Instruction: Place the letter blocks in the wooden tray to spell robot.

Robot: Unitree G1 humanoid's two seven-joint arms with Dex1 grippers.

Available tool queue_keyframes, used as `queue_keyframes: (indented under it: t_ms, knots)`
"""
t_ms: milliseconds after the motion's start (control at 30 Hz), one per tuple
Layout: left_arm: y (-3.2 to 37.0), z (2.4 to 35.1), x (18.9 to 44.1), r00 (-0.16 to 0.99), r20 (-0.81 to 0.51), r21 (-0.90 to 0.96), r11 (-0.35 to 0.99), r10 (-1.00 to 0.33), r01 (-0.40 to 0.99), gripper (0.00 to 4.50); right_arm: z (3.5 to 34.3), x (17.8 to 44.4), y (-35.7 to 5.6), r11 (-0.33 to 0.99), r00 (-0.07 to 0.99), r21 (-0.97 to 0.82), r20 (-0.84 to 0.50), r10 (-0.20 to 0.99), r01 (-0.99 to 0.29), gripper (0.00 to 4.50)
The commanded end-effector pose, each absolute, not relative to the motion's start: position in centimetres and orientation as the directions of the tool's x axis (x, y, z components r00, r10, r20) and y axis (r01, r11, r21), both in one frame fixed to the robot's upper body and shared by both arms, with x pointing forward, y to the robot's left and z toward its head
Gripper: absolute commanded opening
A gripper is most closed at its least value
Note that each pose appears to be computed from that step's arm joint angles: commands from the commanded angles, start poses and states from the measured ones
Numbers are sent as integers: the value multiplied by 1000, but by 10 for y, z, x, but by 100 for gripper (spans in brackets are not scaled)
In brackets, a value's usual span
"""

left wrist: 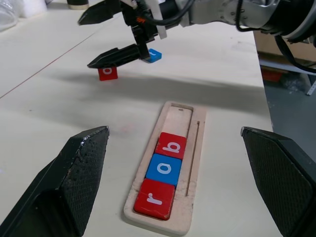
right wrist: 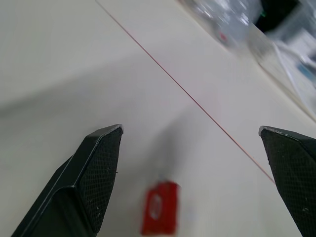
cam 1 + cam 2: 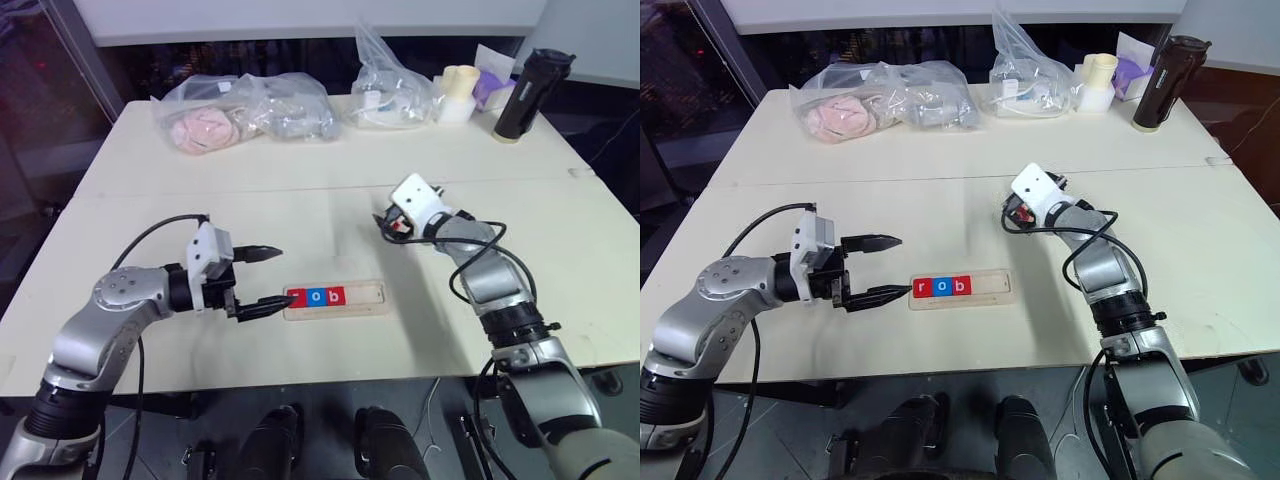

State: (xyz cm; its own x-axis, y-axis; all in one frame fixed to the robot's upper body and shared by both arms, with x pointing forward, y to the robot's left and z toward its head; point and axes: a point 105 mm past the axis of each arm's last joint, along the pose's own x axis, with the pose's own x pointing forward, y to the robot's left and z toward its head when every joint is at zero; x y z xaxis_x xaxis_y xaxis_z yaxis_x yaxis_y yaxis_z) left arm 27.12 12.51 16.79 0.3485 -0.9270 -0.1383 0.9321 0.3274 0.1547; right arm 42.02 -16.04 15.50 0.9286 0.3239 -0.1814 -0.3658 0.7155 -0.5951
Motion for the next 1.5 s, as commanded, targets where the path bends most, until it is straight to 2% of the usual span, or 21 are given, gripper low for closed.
queue_keyframes:
  t_ms: [33,200,400,567,700,967,1133,1500]
  knots:
    - [122,177,272,345,-122,203,316,-931,927,450,170,426,-172,720,949,-624,-127,290,-304,447]
    - [122,177,272,345,-123,206,316,-931,926,450,161,430,-186,711,952,-635,-158,263,-302,447]
    - [123,177,271,345,-122,206,316,-931,926,450,175,433,-190,756,958,-591,-122,260,-280,447]
    - [122,177,271,344,-121,205,316,-931,927,450,176,424,-167,796,921,-466,-143,363,-386,447]
    - [120,177,271,339,-118,204,311,-933,928,450,165,415,-150,773,864,-388,-190,466,-502,447]
    - [117,177,271,331,-114,205,304,-937,930,450,155,419,-151,709,781,-328,-262,567,-624,447]
    - [117,177,270,336,-113,207,308,-935,929,450,145,425,-161,677,750,-325,-327,575,-661,447]
    - [118,176,268,351,-110,209,324,-930,923,450,135,438,-178,724,747,-234,-376,548,-648,447]
